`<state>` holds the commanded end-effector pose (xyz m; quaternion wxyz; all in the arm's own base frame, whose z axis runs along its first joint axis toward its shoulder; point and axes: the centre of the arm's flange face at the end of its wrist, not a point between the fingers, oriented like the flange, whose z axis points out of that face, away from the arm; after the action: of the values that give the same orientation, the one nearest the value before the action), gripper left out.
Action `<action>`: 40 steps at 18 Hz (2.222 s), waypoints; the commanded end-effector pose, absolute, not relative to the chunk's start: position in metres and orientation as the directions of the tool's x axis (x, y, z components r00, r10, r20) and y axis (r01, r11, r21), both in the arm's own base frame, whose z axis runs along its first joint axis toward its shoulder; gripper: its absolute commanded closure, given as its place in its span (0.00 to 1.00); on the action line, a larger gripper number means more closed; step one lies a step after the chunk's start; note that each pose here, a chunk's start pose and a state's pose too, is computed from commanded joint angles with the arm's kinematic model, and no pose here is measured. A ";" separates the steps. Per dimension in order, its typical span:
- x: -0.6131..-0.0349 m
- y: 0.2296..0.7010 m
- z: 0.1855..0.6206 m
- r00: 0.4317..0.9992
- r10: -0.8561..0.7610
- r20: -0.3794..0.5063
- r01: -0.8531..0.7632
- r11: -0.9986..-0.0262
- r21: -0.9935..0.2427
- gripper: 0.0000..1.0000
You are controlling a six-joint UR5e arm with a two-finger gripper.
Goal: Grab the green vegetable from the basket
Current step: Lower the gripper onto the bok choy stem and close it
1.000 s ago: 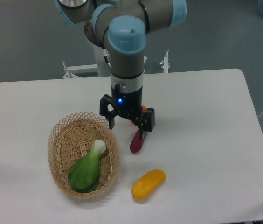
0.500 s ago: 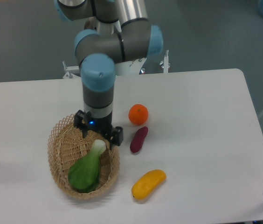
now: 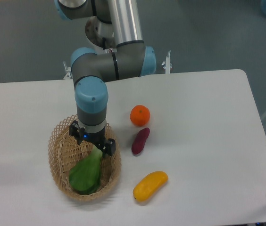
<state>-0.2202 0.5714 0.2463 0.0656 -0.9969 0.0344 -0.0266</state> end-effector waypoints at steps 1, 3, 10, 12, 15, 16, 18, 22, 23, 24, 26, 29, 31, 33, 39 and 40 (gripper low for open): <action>-0.221 0.573 0.246 0.996 -0.072 0.047 -0.065 -0.989 -0.135 0.00; -0.221 0.573 0.239 0.997 -0.074 0.033 -0.068 -0.987 -0.147 0.00; -0.218 0.575 0.224 0.998 -0.059 0.015 -0.056 -0.990 -0.129 0.00; -0.217 0.575 0.223 0.998 -0.057 0.017 -0.055 -0.990 -0.126 0.00; -0.216 0.575 0.218 0.998 -0.053 0.024 -0.050 -0.992 -0.119 0.00; -0.212 0.577 0.216 0.998 -0.055 0.024 -0.052 -0.992 -0.117 0.00; -0.212 0.577 0.215 0.998 -0.057 0.015 -0.056 -0.993 -0.108 0.00; -0.212 0.578 0.212 0.998 -0.057 0.013 -0.055 -0.993 -0.101 0.00; -0.212 0.578 0.212 0.998 -0.057 0.013 -0.055 -0.993 -0.101 0.00; -0.212 0.578 0.211 0.998 -0.057 0.014 -0.055 -0.993 -0.100 0.00; -0.211 0.578 0.208 0.998 -0.058 0.014 -0.057 -0.994 -0.094 0.00; -0.213 0.577 0.209 0.998 -0.055 -0.007 -0.055 -0.995 -0.080 0.23; -0.210 0.579 0.213 0.998 -0.058 -0.016 -0.059 -0.994 -0.089 0.39; -0.210 0.578 0.213 0.998 -0.058 -0.015 -0.059 -0.994 -0.088 0.47; -0.211 0.579 0.217 0.998 -0.058 -0.019 -0.059 -0.994 -0.094 0.61; -0.211 0.580 0.218 0.998 -0.057 -0.021 -0.059 -0.994 -0.096 0.63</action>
<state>-0.2111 0.5796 0.2181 0.0485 -0.9984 0.0292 0.0092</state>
